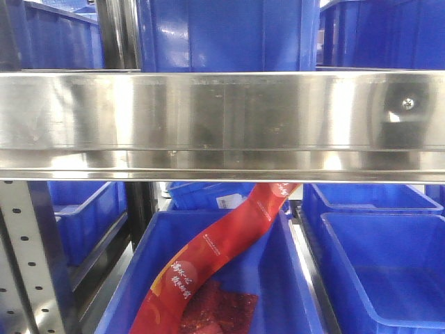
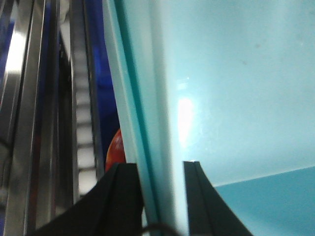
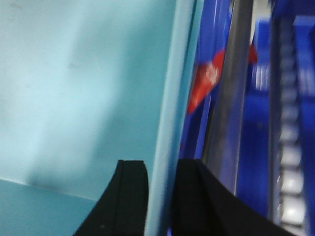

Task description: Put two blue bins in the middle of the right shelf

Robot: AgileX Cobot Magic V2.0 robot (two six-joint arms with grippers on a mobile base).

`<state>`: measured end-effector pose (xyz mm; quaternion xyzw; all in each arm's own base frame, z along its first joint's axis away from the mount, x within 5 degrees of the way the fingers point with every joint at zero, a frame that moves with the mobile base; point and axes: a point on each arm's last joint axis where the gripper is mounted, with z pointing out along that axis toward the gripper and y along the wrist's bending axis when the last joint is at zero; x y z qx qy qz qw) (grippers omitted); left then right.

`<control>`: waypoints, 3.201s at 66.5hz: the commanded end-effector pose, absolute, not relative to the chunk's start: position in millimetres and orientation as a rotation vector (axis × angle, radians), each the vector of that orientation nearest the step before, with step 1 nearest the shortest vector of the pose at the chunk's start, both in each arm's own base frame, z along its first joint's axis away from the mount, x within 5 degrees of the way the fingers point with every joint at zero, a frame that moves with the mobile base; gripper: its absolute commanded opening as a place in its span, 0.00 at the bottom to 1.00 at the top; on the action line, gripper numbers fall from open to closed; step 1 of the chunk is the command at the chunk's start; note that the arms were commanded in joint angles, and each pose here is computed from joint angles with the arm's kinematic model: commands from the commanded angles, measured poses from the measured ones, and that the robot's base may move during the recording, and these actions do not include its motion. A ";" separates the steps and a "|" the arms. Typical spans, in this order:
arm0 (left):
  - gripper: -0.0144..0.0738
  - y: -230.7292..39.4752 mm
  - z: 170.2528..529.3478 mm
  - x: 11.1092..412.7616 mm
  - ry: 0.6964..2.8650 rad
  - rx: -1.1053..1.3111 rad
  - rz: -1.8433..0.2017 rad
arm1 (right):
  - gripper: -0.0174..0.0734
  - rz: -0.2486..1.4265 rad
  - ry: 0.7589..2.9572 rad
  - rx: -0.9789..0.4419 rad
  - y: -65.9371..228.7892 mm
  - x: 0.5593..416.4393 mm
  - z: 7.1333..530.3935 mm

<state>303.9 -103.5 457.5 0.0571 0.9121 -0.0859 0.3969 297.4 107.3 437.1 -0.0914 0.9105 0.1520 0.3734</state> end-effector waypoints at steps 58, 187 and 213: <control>0.84 -114.6 380.7 346.3 2.433 0.197 -0.102 | 0.81 0.368 2.359 -0.213 114.3 323.7 367.7; 0.04 -13.0 302.0 45.7 1.543 0.177 -0.309 | 0.01 0.294 1.551 -0.193 12.4 38.8 287.9; 0.04 -13.0 302.0 45.7 1.543 0.177 -0.309 | 0.01 0.294 1.552 -0.193 12.5 39.0 287.8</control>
